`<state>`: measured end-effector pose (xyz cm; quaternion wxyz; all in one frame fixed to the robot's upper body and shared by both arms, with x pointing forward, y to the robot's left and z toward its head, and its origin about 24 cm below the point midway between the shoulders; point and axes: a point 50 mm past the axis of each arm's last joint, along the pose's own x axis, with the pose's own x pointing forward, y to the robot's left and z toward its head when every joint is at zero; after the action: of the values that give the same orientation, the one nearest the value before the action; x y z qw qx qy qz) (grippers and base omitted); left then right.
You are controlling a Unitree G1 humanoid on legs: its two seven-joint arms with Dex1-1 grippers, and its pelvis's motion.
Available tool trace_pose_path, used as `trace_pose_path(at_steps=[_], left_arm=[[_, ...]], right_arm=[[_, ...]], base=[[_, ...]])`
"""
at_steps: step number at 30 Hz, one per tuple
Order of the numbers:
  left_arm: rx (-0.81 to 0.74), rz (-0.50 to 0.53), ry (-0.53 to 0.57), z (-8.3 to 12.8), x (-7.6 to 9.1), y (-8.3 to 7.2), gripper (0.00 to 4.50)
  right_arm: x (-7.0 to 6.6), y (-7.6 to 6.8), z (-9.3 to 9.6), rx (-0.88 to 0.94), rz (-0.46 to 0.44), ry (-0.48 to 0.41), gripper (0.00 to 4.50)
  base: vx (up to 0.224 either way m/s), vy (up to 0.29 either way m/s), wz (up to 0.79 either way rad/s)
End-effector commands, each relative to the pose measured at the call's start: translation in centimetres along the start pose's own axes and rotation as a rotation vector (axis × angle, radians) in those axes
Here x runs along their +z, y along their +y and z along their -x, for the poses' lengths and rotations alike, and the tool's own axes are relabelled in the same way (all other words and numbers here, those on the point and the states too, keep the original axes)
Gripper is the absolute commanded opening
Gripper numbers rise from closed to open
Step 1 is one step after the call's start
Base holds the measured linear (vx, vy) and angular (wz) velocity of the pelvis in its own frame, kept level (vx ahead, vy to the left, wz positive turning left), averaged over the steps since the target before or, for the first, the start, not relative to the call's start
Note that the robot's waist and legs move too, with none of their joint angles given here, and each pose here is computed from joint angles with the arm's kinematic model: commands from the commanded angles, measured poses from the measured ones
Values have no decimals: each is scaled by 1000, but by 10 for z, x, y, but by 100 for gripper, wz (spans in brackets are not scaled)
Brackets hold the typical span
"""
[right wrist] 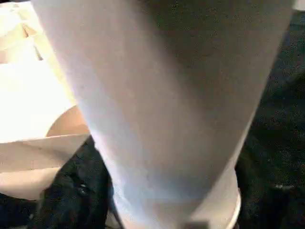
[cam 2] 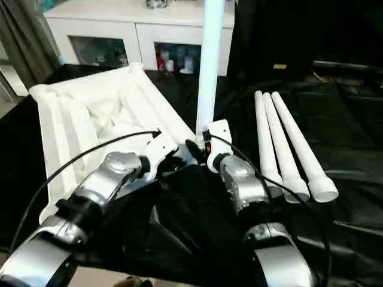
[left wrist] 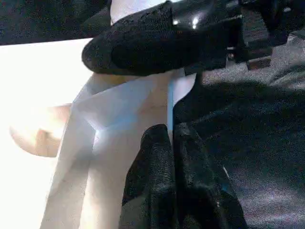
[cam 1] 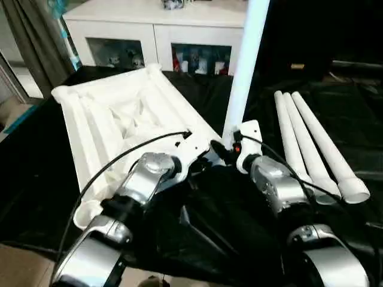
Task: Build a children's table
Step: Rotate leg to tighten
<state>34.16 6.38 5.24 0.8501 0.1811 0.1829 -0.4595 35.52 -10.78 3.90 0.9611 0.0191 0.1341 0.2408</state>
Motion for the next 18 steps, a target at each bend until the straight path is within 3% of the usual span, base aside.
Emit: trace_pose_path(at_steps=[1,5,12,17,18], left_arm=[[19,-33,-85,-4,19,-1,0],[-34,-57,-94,2,14,-1,0],[-233,-106,-89,28,-9,-5,0],[-307,-101,-86,40,-17,-6,0],[-321,-99,-86,44,-19,-6,0]], right_arm=[[-15,31,-5,168,-44,44,365],[-11,26,2,257,-4,26,388],[0,-6,39,490,123,29,388],[6,-16,52,556,151,32,388],[8,-18,55,575,155,36,364]], base=[[0,0,0],[0,0,0],[0,0,0],[0,0,0],[0,0,0]])
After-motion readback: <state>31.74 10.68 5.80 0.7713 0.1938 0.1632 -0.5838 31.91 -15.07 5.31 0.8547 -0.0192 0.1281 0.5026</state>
